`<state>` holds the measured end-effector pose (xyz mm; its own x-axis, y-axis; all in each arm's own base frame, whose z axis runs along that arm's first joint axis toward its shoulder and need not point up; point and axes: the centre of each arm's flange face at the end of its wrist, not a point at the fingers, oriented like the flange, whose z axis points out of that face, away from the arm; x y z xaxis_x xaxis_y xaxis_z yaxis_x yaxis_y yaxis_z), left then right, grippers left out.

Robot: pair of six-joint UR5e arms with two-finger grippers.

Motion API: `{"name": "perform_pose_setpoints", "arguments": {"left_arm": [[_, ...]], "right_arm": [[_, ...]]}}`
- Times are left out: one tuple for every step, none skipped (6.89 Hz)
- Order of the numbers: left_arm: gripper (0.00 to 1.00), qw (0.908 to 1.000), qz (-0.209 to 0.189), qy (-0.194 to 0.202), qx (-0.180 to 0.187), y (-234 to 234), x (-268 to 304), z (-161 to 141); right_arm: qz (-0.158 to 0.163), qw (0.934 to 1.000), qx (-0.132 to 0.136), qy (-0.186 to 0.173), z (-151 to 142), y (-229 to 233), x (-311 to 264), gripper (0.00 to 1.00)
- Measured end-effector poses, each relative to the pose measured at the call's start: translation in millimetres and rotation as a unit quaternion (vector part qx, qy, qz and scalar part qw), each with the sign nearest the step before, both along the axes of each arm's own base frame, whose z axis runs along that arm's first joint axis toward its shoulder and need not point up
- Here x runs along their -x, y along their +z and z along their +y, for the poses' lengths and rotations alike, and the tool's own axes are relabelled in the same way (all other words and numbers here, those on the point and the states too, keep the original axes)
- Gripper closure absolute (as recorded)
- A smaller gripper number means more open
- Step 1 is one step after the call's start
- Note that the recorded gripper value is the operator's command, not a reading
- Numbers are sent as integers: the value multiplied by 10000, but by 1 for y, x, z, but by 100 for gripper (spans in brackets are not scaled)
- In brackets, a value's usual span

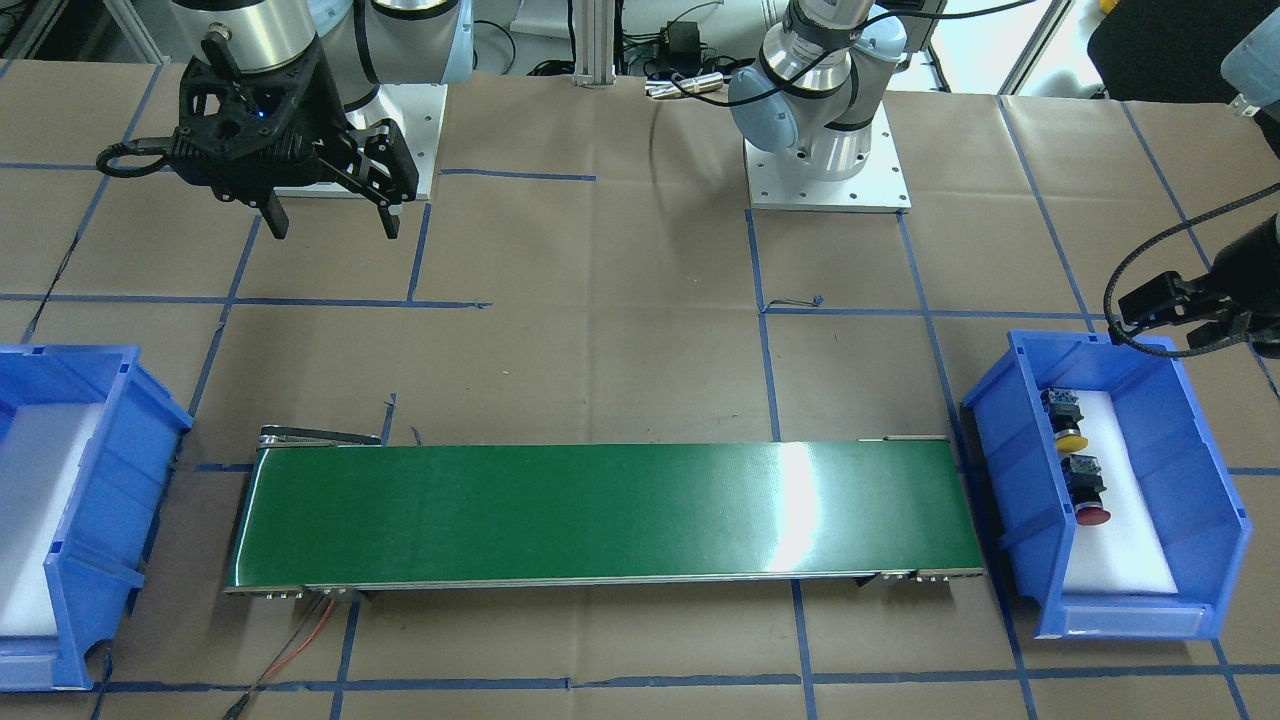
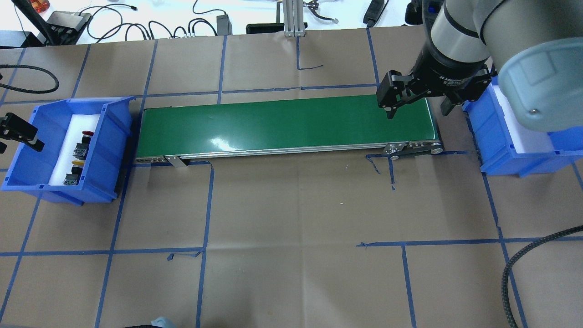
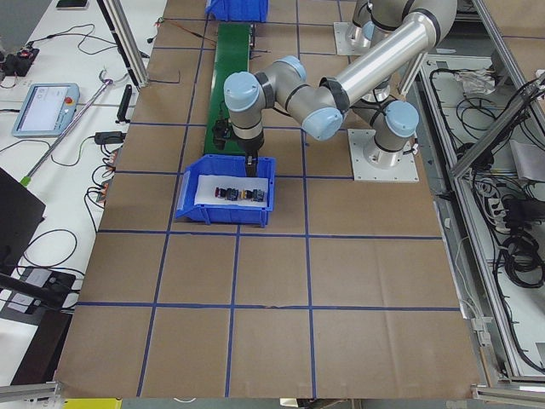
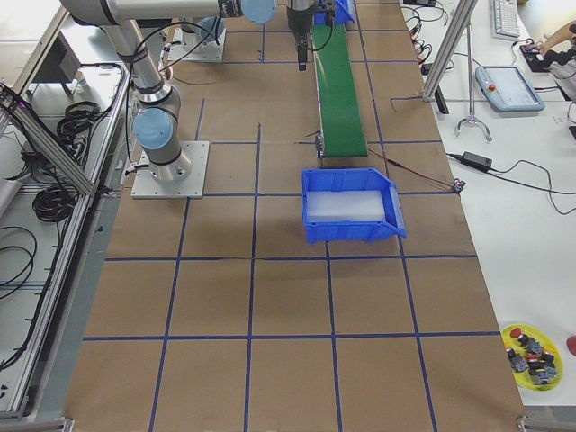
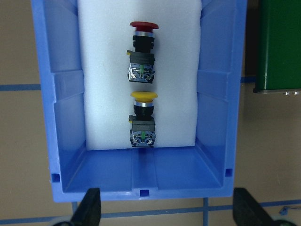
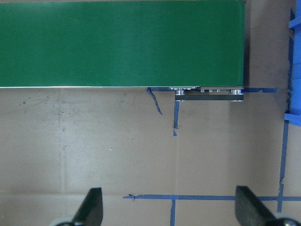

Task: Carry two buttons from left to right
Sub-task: 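Lower the left gripper and grasp the yellow-capped button, lift it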

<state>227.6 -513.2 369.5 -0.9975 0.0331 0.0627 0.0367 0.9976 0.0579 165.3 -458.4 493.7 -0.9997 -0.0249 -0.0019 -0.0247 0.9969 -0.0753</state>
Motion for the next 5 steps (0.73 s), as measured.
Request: {"name": "perform_pose_setpoints", "arguments": {"left_arm": [[0,9999,-62,-9,85,-20,-3,-4],[0,9998,-126,-12,165,-42,-3,-4],[0,9996,-163,-15,210,-62,-2,-3],[0,9996,-177,-19,229,-83,0,-2],[0,9996,-171,-20,223,-104,2,1]], "right_arm": [[-2,10000,6,4,0,0,0,0],[1,10000,12,5,0,1,0,0],[2,10000,17,4,0,1,0,0],[-1,10000,23,3,0,1,0,0],[-5,10000,24,4,-1,1,0,0]]}}
